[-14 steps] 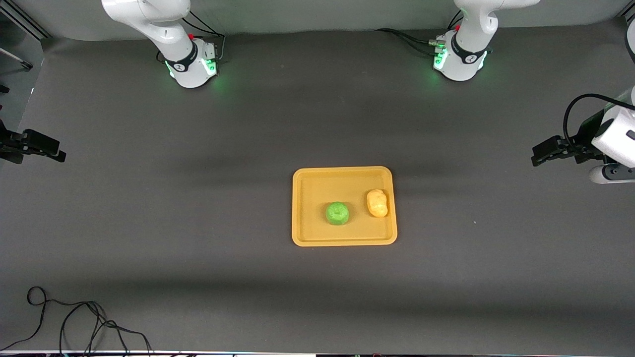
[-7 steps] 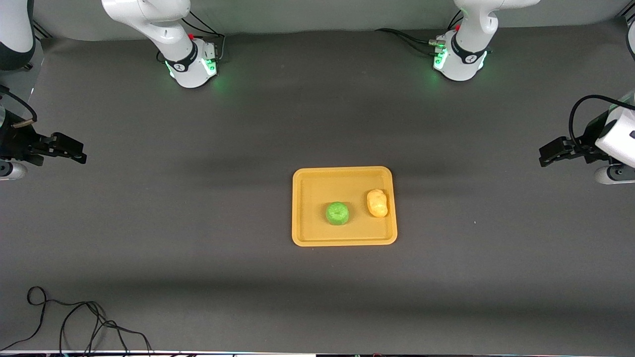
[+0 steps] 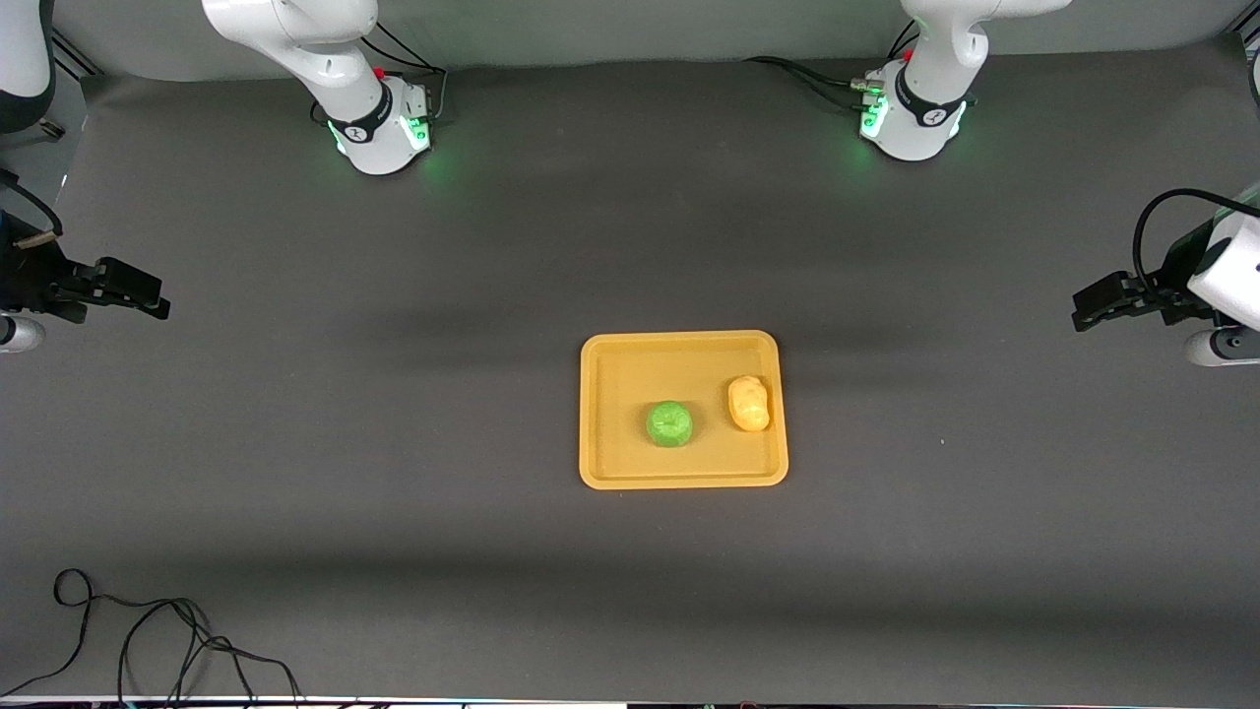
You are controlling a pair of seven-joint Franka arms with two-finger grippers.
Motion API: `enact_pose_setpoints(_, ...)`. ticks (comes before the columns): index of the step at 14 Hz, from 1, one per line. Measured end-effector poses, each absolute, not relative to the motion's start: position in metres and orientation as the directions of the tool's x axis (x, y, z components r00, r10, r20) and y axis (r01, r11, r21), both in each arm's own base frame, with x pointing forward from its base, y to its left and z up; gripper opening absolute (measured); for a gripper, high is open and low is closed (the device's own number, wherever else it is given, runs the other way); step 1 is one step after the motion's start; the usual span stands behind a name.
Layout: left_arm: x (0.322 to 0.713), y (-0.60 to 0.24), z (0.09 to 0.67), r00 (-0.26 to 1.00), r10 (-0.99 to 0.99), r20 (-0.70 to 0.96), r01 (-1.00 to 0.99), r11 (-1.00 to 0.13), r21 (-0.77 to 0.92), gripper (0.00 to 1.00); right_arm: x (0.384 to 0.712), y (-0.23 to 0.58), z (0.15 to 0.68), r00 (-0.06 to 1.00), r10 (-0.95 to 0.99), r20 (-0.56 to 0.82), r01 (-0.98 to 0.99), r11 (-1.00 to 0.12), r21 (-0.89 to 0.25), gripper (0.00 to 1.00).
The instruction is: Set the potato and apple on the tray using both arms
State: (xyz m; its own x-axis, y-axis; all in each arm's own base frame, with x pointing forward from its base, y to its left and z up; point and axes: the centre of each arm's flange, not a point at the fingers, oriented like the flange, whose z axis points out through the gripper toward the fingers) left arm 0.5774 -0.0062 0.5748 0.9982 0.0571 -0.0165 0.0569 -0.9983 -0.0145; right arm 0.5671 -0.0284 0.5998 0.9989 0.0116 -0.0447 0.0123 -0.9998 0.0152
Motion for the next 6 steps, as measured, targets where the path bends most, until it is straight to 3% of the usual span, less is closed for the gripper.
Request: enact_pose_setpoints(6, 0.5773, -0.0065, 0.5745, 0.999, 0.034, -0.018, 0.034, -0.999, -0.012, 1.00, 0.5656, -0.0281, 0.6008, 0.999, 0.011, -0.049, 0.012, -1.000, 0.012, 1.00)
